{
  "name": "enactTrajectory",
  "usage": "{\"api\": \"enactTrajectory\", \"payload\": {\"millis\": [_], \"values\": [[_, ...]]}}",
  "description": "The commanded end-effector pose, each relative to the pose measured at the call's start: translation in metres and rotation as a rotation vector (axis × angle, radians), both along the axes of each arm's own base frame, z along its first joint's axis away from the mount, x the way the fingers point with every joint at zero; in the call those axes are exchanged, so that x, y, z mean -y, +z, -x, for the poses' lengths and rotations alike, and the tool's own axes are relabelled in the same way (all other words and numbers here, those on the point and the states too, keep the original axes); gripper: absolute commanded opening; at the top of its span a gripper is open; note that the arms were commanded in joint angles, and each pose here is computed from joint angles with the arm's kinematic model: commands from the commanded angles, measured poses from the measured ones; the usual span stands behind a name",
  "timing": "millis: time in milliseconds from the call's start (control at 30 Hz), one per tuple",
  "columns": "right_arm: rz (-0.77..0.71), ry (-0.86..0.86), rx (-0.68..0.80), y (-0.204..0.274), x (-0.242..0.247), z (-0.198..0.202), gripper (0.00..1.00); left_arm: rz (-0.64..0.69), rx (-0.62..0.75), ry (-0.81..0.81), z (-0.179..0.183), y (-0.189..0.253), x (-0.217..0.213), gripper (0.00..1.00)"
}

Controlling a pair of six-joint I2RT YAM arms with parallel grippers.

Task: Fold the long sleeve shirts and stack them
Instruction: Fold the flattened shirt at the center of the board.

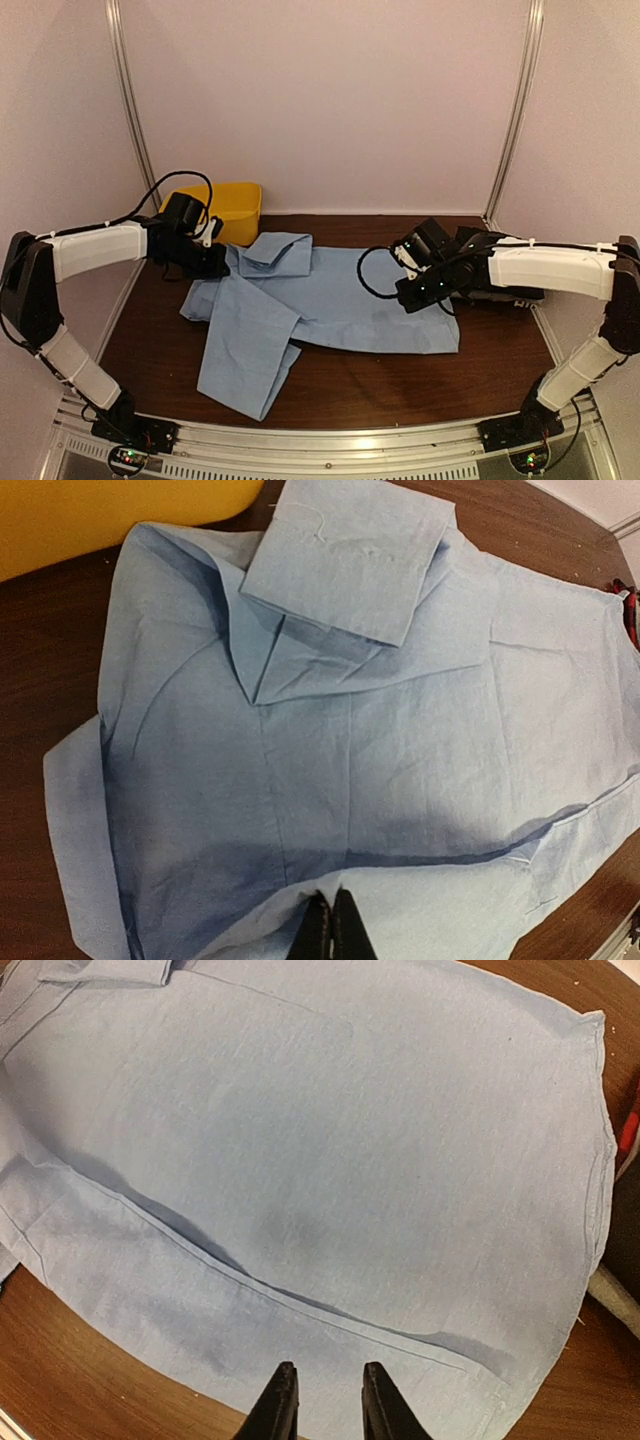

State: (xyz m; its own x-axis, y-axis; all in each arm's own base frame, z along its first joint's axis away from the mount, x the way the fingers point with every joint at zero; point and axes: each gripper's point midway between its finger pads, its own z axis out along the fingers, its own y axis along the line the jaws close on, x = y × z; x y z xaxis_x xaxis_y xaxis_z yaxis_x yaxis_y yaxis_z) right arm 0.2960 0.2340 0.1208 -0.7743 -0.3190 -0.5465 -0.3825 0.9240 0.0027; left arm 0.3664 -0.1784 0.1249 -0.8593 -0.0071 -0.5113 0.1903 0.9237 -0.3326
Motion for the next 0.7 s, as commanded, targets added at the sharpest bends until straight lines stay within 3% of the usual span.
{"api": "enactTrajectory", "payload": {"millis": [0, 367, 667], "values": [[-0.044, 0.028, -0.02, -0.007, -0.013, 0.005, 0.24, -0.009, 0.02, 0.005, -0.007, 0.005, -0.004, 0.0], [-0.034, 0.06, -0.068, -0.029, -0.03, 0.008, 0.24, -0.056, -0.055, 0.04, 0.032, -0.024, -0.025, 0.01], [-0.019, 0.118, -0.079, -0.036, -0.059, 0.012, 0.24, -0.099, -0.09, 0.058, 0.038, -0.041, -0.033, 0.2]]}}
